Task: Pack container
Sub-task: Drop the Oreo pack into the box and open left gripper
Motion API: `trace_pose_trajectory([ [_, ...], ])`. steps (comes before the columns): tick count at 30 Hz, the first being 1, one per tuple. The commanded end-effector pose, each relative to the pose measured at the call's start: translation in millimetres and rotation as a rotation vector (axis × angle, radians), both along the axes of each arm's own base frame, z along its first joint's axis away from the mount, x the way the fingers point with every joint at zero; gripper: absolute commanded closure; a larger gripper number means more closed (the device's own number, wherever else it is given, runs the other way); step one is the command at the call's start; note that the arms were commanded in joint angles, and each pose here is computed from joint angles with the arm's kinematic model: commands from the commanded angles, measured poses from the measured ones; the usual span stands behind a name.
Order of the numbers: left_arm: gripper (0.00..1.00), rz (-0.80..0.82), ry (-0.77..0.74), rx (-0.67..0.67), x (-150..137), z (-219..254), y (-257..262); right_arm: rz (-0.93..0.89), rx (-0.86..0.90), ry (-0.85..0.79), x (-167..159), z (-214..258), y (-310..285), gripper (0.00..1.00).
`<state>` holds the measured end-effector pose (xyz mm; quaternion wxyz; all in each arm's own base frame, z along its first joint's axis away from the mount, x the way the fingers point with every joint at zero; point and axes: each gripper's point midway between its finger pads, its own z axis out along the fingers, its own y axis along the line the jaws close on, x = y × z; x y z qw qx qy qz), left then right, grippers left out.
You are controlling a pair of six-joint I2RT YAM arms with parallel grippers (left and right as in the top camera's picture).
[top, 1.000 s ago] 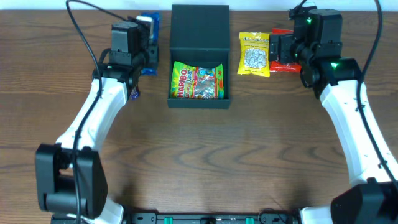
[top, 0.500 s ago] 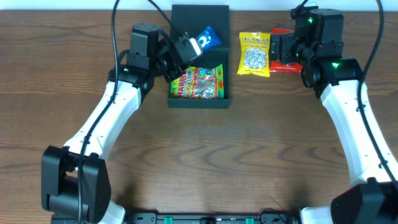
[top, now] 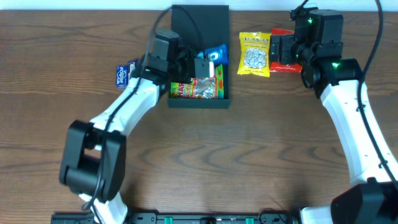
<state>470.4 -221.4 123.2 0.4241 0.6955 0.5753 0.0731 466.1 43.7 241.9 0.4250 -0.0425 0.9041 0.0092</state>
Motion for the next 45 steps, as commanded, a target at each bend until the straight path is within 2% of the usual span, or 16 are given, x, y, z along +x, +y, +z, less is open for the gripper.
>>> trace_pose_trajectory([
  [1,0.94,-0.044,-0.065,0.141,11,-21,4,-0.023,0.007,0.006,1,-1,-4,0.01],
  [9,0.95,-0.059,-0.112,0.156,22,-32,-2,-0.023,0.007,0.010,0,-1,-4,0.01],
  [10,0.91,-0.060,-0.111,0.155,22,-33,-2,-0.023,0.007,0.010,0,-1,-4,0.01],
  [11,0.60,-0.058,-0.110,0.154,22,-33,-2,-0.023,0.007,0.010,0,-1,-4,0.01],
  [12,0.04,-0.046,-0.107,0.143,23,-32,-2,-0.023,0.007,0.010,0,-1,-4,0.01],
  [15,0.05,0.075,-0.122,0.081,36,-21,3,-0.023,0.007,0.010,0,-1,-4,0.01],
  [19,0.05,0.372,-0.138,-0.106,60,10,20,-0.023,0.007,0.011,0,-2,-4,0.01],
  [24,0.05,0.596,-0.024,-0.390,58,38,26,-0.022,0.008,0.018,-1,-3,-4,0.01],
  [27,0.05,0.665,0.034,-0.486,51,50,29,-0.021,0.006,0.028,-3,-5,-4,0.01],
  [35,0.05,0.788,0.154,-0.582,28,71,45,0.063,0.076,0.038,-2,-9,16,0.01],
  [40,0.05,0.928,0.320,-0.694,19,63,73,0.114,0.095,0.045,11,-25,36,0.01],
  [45,0.05,0.946,0.484,-0.712,6,45,87,0.142,0.092,0.073,29,-60,54,0.02],
])
